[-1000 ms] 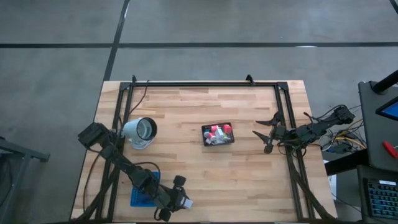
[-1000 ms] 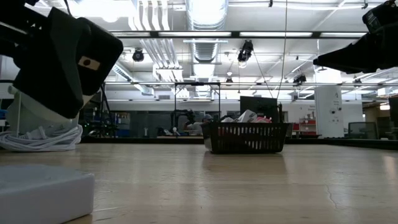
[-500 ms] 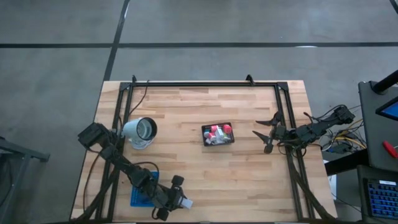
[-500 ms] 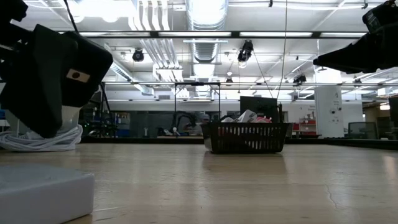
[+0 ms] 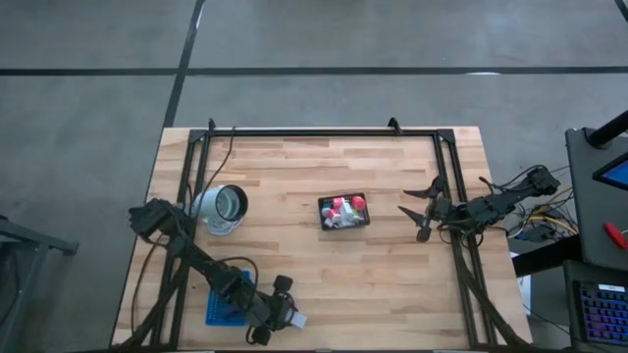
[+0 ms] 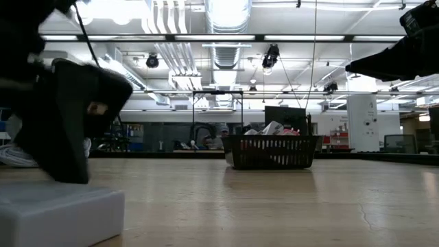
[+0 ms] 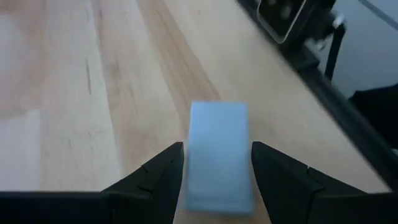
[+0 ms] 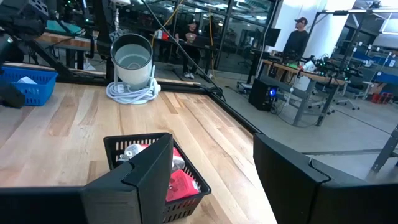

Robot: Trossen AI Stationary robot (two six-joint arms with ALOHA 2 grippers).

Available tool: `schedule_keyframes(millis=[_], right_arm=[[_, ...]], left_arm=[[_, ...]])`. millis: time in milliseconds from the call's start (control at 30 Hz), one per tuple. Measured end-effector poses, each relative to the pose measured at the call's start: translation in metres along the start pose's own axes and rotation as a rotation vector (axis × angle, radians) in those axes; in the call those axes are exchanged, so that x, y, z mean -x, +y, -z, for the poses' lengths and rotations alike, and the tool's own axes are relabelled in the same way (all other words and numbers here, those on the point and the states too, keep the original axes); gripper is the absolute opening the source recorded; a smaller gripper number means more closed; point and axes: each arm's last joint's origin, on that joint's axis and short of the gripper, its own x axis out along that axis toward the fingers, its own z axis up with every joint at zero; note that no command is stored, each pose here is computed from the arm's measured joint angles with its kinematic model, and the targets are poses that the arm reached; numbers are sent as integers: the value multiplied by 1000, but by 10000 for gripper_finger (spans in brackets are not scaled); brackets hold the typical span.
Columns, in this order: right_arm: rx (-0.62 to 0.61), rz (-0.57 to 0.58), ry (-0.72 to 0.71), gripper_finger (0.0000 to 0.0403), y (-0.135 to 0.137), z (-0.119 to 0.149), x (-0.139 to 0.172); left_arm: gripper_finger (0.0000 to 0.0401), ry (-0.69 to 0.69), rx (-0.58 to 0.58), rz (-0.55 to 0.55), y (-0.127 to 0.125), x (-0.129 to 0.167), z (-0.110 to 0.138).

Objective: Pick & Place Office items
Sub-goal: Put the white digital timer into the blue bin

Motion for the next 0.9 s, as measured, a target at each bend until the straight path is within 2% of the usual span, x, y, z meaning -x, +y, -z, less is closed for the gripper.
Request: schedule_keyframes(millis=[767,900], right_arm=[[1,0,0,217,0,0,0],[-1,0,0,217,0,0,0]], left_arm=[[192,33,21,-4,3,-6,8],[178,29,18,-3,3,-6,8]])
